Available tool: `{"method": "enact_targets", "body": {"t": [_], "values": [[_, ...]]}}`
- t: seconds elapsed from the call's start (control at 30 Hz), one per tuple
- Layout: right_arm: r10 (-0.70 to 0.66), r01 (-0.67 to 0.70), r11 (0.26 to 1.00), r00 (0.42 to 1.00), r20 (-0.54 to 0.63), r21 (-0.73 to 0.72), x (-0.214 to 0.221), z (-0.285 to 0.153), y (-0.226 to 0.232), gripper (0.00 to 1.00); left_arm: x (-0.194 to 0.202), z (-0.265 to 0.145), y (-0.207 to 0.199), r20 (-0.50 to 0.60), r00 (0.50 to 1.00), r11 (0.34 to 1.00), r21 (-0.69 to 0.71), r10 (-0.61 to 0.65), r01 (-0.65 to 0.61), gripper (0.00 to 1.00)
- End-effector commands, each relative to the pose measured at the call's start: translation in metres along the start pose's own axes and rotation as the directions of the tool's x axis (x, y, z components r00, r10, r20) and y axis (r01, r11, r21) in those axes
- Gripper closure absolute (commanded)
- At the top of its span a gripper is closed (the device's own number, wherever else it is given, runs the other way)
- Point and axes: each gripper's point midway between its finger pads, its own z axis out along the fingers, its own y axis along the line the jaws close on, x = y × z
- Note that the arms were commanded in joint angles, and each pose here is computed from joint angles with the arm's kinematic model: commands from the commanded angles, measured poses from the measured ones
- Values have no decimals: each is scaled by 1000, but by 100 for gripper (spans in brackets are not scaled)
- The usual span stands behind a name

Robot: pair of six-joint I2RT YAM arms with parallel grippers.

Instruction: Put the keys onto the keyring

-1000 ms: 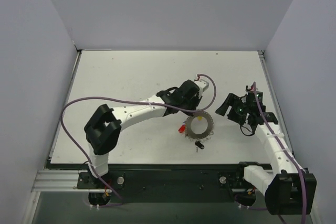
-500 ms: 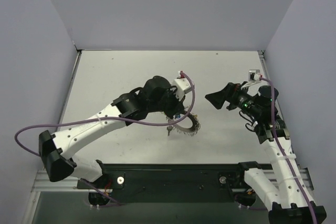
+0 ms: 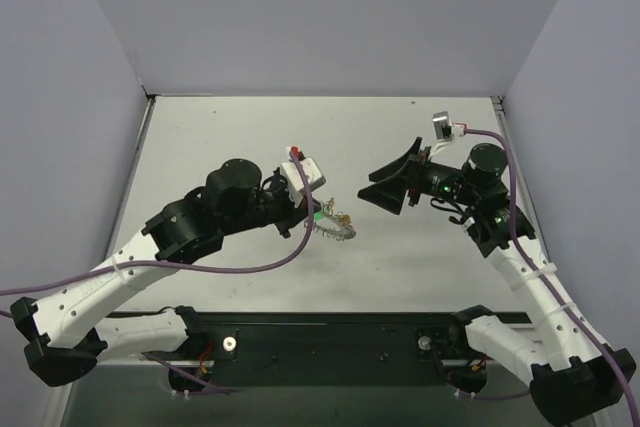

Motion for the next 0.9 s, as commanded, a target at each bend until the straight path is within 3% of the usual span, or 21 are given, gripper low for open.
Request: {"method": "enact_targets", "body": {"t": [0.0, 0.27, 0.5, 0.87], "values": [[-120, 119, 977, 993, 3, -176, -15, 10, 42, 8, -5, 3, 7, -29, 999, 1000, -23, 20, -20, 100], [-143, 108, 958, 983, -116, -265, 13, 28, 55, 10, -2, 10, 4, -66, 997, 1000, 6, 31, -31, 100], [-127, 67, 952, 975, -183, -300, 34, 40, 52, 30, -5, 8, -7, -51, 998, 997, 66, 45, -41, 100], [-139, 55, 952, 954, -265, -301, 56, 52, 51, 41, -15, 1, -9, 8, 999, 997, 67, 39, -39, 100]]}}
